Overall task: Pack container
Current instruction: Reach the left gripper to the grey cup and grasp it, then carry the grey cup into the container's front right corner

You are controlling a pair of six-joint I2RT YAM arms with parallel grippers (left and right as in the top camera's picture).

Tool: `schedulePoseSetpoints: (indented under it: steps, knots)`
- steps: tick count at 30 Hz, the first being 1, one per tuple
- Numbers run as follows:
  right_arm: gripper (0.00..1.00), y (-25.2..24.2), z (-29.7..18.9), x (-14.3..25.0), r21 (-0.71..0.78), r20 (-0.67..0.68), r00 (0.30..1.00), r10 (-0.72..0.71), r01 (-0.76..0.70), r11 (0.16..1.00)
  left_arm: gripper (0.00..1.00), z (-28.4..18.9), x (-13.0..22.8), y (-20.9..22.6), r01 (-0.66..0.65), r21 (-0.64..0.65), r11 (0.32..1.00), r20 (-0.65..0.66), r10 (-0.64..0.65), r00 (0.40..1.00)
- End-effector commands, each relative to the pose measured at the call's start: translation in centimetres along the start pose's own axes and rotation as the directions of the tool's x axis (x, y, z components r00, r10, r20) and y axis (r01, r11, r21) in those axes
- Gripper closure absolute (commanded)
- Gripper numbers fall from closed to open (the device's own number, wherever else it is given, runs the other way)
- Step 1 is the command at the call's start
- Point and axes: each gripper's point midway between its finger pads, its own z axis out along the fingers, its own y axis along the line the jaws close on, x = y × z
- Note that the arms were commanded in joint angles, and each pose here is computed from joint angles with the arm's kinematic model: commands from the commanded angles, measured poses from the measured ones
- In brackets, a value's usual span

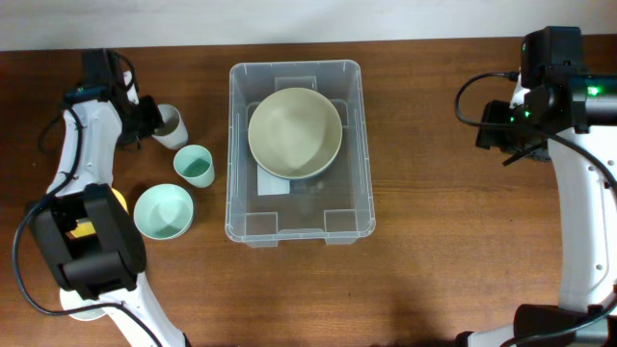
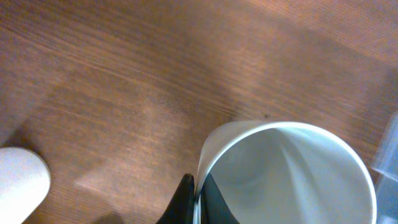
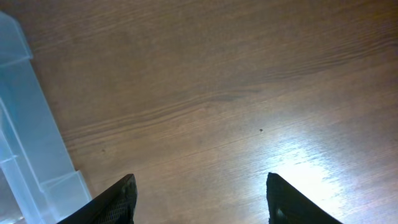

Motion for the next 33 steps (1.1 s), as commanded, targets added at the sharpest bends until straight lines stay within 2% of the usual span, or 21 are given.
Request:
schedulePoseSetpoints:
  steps: [1, 6, 8, 12, 15, 22, 27, 33]
  knots:
    - [0.38, -0.9, -0.6, -0.1, 0.031, 0.027, 1.0, 0.003, -0.004, 0.999, 0.99, -4.2, -3.0, -2.5, -0.042, 0.034, 0.999, 0.094, 0.038, 0.995]
    - [0.38, -1.1, -0.6, -0.2, 0.034, 0.027, 1.0, 0.009, -0.01, 0.999, 0.99, -13.7, -4.4, -7.2, -0.126, 0.082, 0.989, 0.224, 0.105, 0.969]
    - [0.38, -1.1, -0.6, -0.2, 0.034, 0.027, 1.0, 0.009, -0.01, 0.999, 0.99, -16.6, -3.3, -9.6, -0.177, 0.107, 0.979, 0.245, 0.146, 0.959]
    - [0.38, -1.2, -0.6, -0.2, 0.034, 0.028, 1.0, 0.01, -0.011, 0.999, 0.99, -19.8, 1.6, -15.2, -0.309, 0.163, 0.937, 0.212, 0.273, 0.938]
    - [0.38, -1.2, -0.6, -0.3, 0.033, 0.032, 0.999, 0.011, -0.012, 0.999, 0.99, -20.0, 6.3, -18.9, -0.404, 0.206, 0.891, 0.129, 0.385, 0.914]
    - [0.38, -1.1, -0.6, -0.4, 0.032, 0.038, 0.999, 0.012, -0.013, 0.999, 0.99, -18.7, 16.8, -25.2, -0.574, 0.285, 0.768, -0.028, 0.605, 0.796]
    - [0.38, -1.1, -0.6, -0.4, 0.032, 0.037, 0.999, 0.012, -0.013, 0.999, 0.99, -15.4, 21.6, -27.0, -0.589, 0.296, 0.752, -0.108, 0.639, 0.762]
    - [0.38, -1.1, -0.6, -0.4, 0.032, 0.036, 0.999, 0.012, -0.013, 0.999, 1.0, -10.0, 25.1, -27.7, -0.61, 0.303, 0.732, -0.152, 0.67, 0.727]
